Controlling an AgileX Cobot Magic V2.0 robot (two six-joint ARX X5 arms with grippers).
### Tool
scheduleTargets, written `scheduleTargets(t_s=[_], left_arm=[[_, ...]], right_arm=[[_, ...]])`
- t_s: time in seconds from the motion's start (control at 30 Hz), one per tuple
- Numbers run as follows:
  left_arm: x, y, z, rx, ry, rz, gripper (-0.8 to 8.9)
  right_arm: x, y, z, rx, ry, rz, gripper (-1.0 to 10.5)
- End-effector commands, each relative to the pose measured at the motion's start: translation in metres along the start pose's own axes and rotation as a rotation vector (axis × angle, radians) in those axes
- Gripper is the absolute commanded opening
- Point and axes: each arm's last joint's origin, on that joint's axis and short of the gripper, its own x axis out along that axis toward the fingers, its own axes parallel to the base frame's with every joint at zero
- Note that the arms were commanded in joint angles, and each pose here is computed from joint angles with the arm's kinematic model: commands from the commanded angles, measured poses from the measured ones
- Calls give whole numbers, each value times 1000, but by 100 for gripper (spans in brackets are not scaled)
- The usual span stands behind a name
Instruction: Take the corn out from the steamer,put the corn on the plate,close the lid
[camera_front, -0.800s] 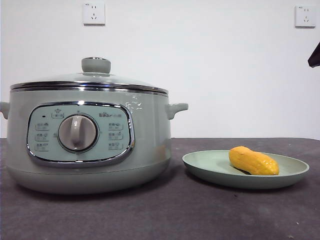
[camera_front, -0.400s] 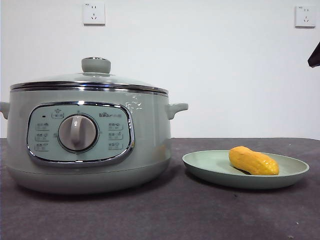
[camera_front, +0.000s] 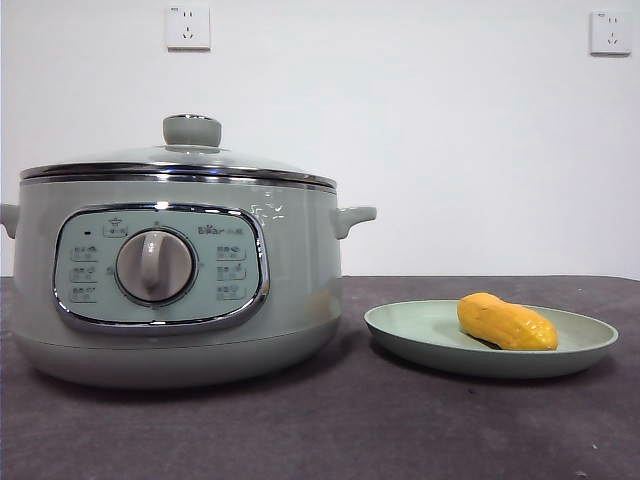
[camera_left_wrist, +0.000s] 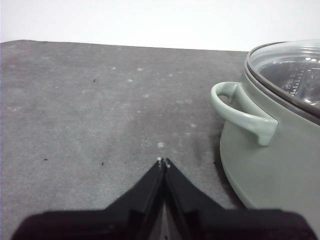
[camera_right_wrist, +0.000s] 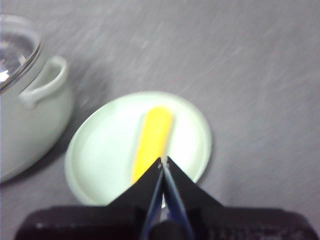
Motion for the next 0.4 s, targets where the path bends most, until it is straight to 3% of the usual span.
scheduleTargets(t_s=[0.03, 0.27, 0.4], left_arm=[[1, 1, -4, -6, 8, 6, -3], [1, 1, -4, -6, 8, 6, -3], [1, 1, -4, -6, 8, 6, -4]], right_arm=[[-6, -7, -9, -65, -79, -50, 3], [-11, -21, -37, -33, -332, -194, 3], [0, -27, -58, -17, -387, -248, 3]])
